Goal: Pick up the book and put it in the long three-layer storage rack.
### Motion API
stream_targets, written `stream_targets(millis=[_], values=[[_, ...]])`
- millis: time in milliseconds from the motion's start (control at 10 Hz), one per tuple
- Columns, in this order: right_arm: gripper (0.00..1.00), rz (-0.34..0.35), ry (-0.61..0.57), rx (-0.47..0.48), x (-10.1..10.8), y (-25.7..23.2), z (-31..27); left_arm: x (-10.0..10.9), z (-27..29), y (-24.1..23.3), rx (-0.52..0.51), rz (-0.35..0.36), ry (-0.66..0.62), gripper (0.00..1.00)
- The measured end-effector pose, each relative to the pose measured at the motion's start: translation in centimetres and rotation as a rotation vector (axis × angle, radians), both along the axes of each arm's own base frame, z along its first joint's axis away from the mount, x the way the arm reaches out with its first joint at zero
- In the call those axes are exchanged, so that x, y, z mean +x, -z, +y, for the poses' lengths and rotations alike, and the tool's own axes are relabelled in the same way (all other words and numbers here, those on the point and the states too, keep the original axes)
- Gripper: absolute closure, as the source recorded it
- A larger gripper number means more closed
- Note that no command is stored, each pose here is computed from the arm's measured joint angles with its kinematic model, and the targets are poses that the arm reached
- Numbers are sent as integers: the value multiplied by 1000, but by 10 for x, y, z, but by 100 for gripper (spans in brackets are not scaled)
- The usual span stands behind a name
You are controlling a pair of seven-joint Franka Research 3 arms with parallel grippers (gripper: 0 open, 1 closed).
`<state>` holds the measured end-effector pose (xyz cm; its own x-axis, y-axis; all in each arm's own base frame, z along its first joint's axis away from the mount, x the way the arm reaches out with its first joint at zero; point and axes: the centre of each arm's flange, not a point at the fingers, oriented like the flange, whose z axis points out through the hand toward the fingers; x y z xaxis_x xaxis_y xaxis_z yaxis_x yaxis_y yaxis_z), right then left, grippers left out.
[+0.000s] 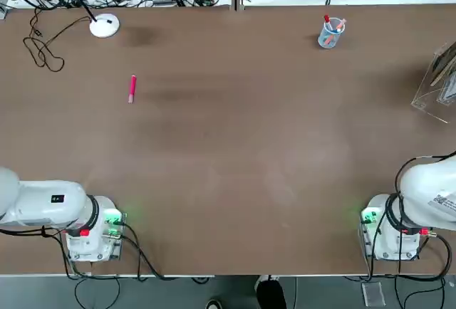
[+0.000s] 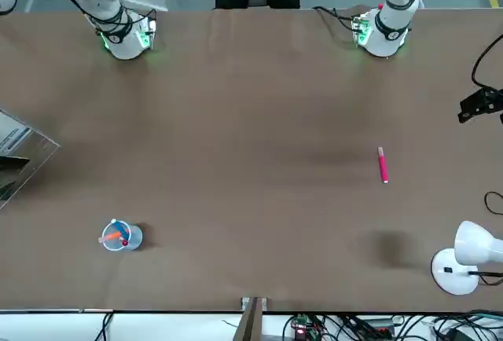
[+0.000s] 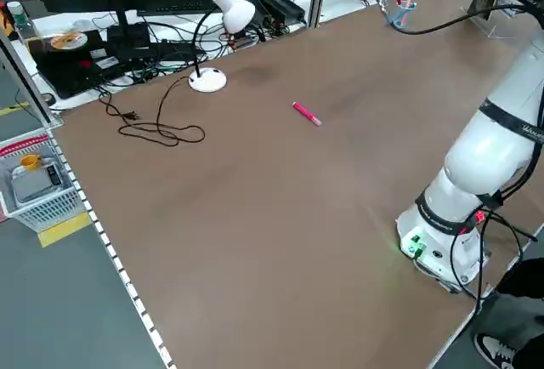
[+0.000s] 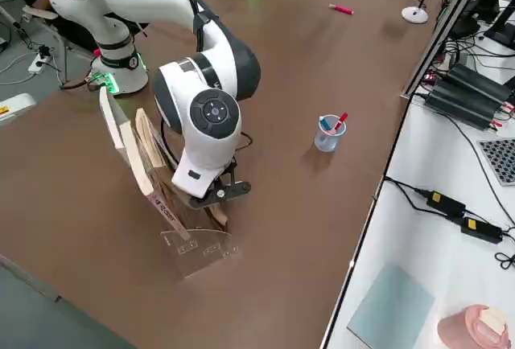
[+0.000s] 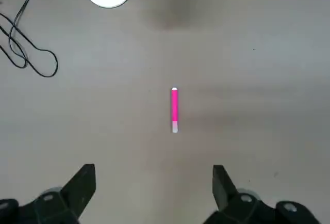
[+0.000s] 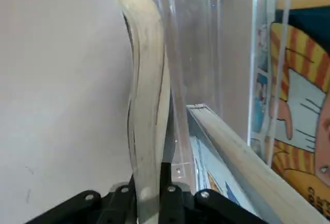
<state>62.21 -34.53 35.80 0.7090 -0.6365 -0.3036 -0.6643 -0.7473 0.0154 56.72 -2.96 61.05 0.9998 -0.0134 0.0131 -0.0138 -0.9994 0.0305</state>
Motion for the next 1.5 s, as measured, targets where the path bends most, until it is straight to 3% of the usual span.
stream_targets(millis=[600,1400,1500], values=[[85,-13,26,21,4,0,7,0,0,0,0,0,0,0],[85,45,22,54,-5,8,10,0,1,0,0,0,0,0],[80,54,22,60,-6,11,11,0,1,0,0,0,0,0]])
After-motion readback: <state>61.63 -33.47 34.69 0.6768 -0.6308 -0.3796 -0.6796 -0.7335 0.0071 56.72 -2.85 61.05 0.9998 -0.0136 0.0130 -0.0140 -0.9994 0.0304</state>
